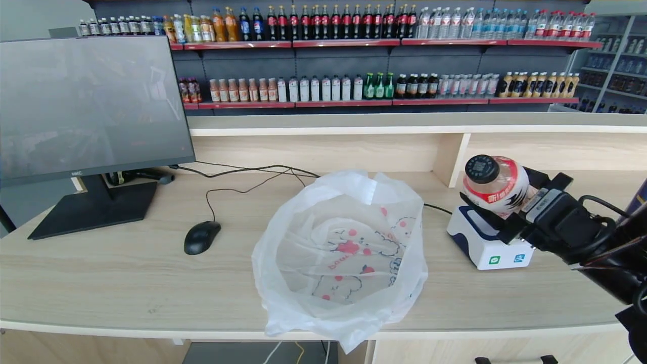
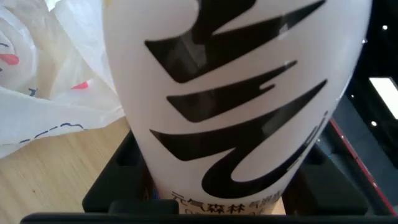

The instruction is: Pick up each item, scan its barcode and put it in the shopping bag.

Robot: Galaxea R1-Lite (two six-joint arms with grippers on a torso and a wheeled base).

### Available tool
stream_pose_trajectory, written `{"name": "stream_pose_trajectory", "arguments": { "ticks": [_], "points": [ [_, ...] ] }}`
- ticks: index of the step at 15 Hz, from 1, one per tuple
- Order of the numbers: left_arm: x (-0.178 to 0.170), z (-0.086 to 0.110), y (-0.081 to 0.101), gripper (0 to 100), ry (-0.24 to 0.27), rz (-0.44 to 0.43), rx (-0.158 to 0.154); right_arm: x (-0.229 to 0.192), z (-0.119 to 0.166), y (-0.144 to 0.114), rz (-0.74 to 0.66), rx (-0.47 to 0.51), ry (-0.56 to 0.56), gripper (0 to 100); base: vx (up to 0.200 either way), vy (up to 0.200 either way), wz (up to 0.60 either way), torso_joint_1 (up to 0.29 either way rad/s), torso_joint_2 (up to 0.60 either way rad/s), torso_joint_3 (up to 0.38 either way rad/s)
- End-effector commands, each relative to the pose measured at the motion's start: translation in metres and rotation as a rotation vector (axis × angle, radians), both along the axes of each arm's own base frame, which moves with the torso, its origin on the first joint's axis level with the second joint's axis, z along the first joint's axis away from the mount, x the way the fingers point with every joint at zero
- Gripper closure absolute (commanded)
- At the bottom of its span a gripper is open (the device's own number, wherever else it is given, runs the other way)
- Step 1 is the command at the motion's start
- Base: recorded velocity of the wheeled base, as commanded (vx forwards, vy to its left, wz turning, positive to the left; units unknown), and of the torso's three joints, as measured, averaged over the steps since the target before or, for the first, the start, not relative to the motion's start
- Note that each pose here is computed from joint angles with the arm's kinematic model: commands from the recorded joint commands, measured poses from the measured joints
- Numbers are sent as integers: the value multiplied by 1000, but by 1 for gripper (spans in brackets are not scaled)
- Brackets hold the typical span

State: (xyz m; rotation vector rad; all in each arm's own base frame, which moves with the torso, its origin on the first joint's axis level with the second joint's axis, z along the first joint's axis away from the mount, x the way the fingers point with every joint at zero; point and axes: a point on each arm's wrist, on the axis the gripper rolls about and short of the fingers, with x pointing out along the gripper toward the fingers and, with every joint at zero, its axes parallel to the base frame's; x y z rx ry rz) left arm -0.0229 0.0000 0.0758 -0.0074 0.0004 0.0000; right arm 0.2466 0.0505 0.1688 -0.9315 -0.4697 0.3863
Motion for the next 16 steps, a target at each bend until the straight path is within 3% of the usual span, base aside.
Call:
{"name": "stream_pose_trajectory", "arguments": {
  "ticks": [1,5,16],
  "points": [
    [0,0,0,0,0,2,0,-2,-7,-3,0,-51,5,100,0,0,0,0,0,0],
    [0,0,0,0,0,2,-2,-1,-10,-7,-12,-168,-53,100,0,0,0,0,0,0],
    [0,0,0,0,0,2,-5,5,-10,-20,-14,-362,-178,100,0,0,0,0,0,0]
  ]
}}
